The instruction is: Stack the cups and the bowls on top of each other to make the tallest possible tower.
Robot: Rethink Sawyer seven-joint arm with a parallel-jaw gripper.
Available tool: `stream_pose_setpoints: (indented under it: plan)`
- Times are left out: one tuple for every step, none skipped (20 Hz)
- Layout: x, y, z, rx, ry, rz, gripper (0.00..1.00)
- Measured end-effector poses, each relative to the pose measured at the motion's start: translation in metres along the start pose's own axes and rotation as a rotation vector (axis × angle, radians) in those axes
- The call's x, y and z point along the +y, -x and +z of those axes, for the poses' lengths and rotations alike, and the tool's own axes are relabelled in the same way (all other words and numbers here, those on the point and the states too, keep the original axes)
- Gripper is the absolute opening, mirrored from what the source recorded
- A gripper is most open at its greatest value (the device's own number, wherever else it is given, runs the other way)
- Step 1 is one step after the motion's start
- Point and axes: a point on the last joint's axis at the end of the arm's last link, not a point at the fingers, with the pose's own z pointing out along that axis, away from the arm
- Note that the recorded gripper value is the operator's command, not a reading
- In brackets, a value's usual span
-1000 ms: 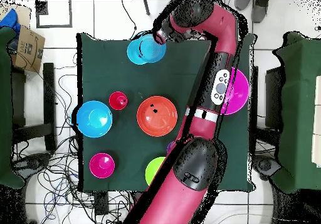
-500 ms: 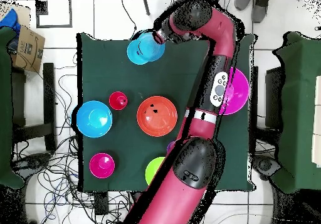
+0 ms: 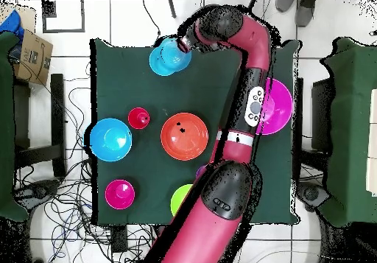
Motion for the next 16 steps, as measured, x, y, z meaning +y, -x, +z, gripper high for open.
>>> stream_pose_setpoints:
  plan:
    - [0.003, 0.001, 0.004, 0.000, -0.004, 0.002, 0.00]
    - [0.004, 0.001, 0.006, -0.001, -0.004, 0.006, 0.00]
    - [0.006, 0.002, 0.007, -0.001, -0.003, 0.010, 0.00]
    - [0.008, 0.002, 0.009, -0.001, -0.002, 0.014, 0.00]
    - [0.010, 0.002, 0.011, 0.002, -0.001, 0.020, 0.00]
    - [0.014, 0.003, 0.014, 0.004, 0.003, 0.033, 0.00]
    - [0.015, 0.003, 0.016, 0.004, 0.005, 0.038, 0.00]
    - [0.017, 0.003, 0.017, 0.005, 0.006, 0.044, 0.00]
    - [0.019, 0.003, 0.019, 0.005, 0.008, 0.052, 0.00]
    - [0.023, 0.004, 0.023, 0.007, 0.010, 0.072, 0.00]
    - [0.025, 0.004, 0.025, 0.008, 0.012, 0.081, 0.00]
    - [0.027, 0.004, 0.027, 0.009, 0.014, 0.091, 0.00]
    - [0.029, 0.004, 0.029, 0.011, 0.015, 0.096, 0.00]
    - [0.030, 0.004, 0.030, 0.012, 0.016, 0.101, 0.00]
    - [0.031, 0.004, 0.031, 0.014, 0.018, 0.106, 0.00]
    - [0.035, 0.005, 0.034, 0.016, 0.022, 0.116, 0.00]
